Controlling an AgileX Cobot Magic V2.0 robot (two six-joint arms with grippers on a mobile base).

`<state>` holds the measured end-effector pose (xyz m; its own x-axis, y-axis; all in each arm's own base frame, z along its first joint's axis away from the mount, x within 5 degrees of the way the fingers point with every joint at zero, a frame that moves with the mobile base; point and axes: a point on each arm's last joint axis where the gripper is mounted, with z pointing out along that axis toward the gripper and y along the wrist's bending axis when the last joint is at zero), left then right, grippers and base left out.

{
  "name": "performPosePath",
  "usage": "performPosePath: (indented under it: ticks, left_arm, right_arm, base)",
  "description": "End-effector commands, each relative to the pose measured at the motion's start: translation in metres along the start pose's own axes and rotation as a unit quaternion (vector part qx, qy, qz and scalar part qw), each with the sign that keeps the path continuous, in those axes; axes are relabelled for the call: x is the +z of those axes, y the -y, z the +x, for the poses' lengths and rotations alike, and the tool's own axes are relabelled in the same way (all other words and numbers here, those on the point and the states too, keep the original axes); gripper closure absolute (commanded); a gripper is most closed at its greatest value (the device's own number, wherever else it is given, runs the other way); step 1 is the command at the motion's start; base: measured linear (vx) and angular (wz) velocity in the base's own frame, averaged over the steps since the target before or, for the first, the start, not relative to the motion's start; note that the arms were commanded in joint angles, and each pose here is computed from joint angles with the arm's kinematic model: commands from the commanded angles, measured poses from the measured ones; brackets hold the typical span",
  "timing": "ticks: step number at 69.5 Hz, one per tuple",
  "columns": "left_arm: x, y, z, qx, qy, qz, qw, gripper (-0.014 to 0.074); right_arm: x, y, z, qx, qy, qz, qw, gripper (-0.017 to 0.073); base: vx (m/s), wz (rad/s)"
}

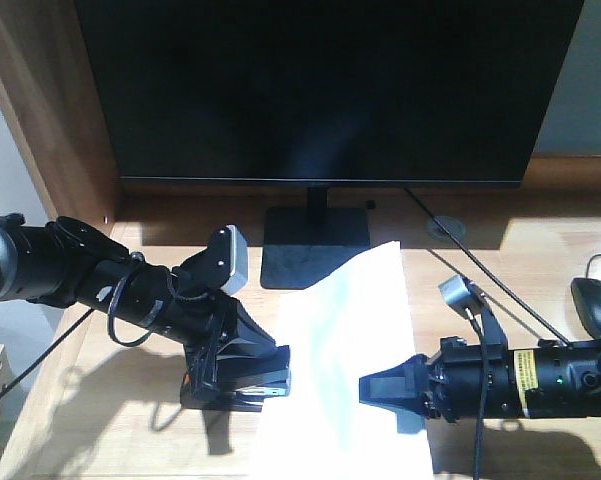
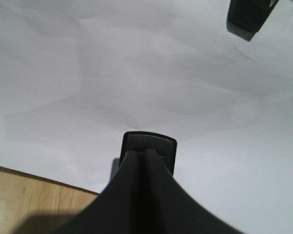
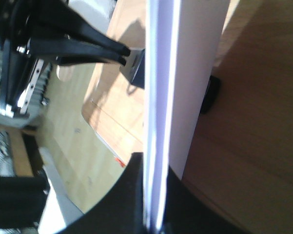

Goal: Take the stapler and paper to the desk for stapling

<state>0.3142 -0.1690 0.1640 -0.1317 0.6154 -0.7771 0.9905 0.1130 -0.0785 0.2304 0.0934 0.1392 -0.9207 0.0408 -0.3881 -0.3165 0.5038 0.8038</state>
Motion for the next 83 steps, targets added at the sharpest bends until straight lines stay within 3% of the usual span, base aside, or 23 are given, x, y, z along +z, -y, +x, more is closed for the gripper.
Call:
performPosePath:
  ticks: [1, 16, 30, 48, 83]
  left_arm:
    - [-0.012, 0.002, -0.023, 0.013, 0.041, -0.008, 0.999, 0.06]
    - [-0.012, 0.002, -0.023, 0.013, 0.041, -0.008, 0.999, 0.06]
    - [-0.012, 0.002, -0.023, 0.013, 0.041, -0.008, 0.999, 0.06]
    - [-0.012, 0.002, -0.023, 0.013, 0.041, -0.008, 0.999, 0.06]
    - [-0.012, 0.002, -0.023, 0.013, 0.041, -0.008, 0.999, 0.06]
  right_arm:
    - [0.0, -0.007, -0.011, 0.012, 0.037, -0.042, 0.998, 0.0562]
    - [0.006, 0.004, -0.012, 0.068, 0.054, -0.043, 0.995, 0.0562]
    - [0.01, 0.008, -0.01, 0.087, 0.049, -0.052, 0.994, 0.0562]
    - [0.031, -0.005, -0.007, 0.069, 0.056, -0.053, 0.995, 0.0562]
    - [0.032, -0.005, -0.005, 0.06, 0.046, -0.045, 0.996, 0.0562]
  base:
    - [0.0, 0.0]
    - [0.0, 0.0]
    - [0.0, 0.0]
    - [0.0, 0.0]
    - [0.0, 0.0]
